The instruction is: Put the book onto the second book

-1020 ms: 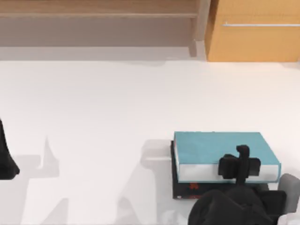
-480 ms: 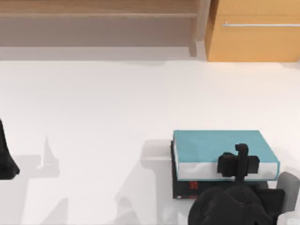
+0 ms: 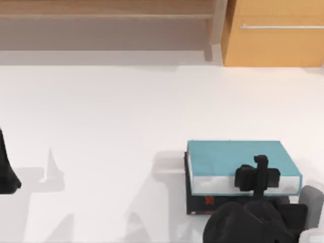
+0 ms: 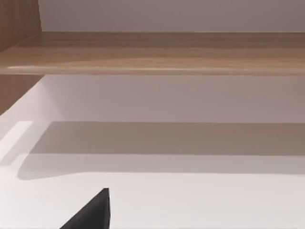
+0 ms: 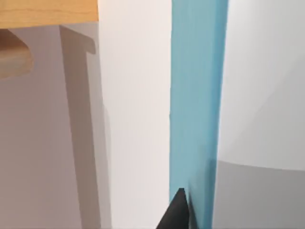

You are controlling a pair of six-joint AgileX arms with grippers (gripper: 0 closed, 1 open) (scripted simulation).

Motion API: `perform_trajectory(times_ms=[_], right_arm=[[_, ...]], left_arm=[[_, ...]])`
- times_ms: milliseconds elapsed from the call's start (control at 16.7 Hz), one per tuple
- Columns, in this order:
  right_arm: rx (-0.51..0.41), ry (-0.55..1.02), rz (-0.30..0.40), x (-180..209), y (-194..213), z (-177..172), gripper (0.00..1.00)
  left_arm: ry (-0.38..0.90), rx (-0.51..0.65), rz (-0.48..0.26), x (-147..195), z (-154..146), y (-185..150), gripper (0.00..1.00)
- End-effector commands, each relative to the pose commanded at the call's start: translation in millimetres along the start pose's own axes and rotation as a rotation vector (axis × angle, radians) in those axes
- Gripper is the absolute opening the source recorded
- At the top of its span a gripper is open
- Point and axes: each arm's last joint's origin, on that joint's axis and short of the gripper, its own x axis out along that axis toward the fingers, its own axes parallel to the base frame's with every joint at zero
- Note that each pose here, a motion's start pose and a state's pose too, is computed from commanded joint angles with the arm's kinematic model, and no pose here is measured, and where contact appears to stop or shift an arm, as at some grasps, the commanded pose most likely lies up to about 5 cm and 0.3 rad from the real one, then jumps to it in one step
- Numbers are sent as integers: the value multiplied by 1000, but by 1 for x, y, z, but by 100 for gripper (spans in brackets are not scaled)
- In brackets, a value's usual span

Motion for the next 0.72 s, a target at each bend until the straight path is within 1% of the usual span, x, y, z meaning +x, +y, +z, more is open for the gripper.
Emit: perform_trajectory(times_ms=[360, 420, 720], right_arm=[[0, 0, 0, 0, 0, 0, 98], [0, 0, 0, 0, 0, 0, 100], [0, 0, 0, 0, 0, 0, 100]], left_arm=[[0, 0, 0, 0, 0, 0, 100], [0, 0, 0, 0, 0, 0, 100], [0, 0, 0, 0, 0, 0, 100]])
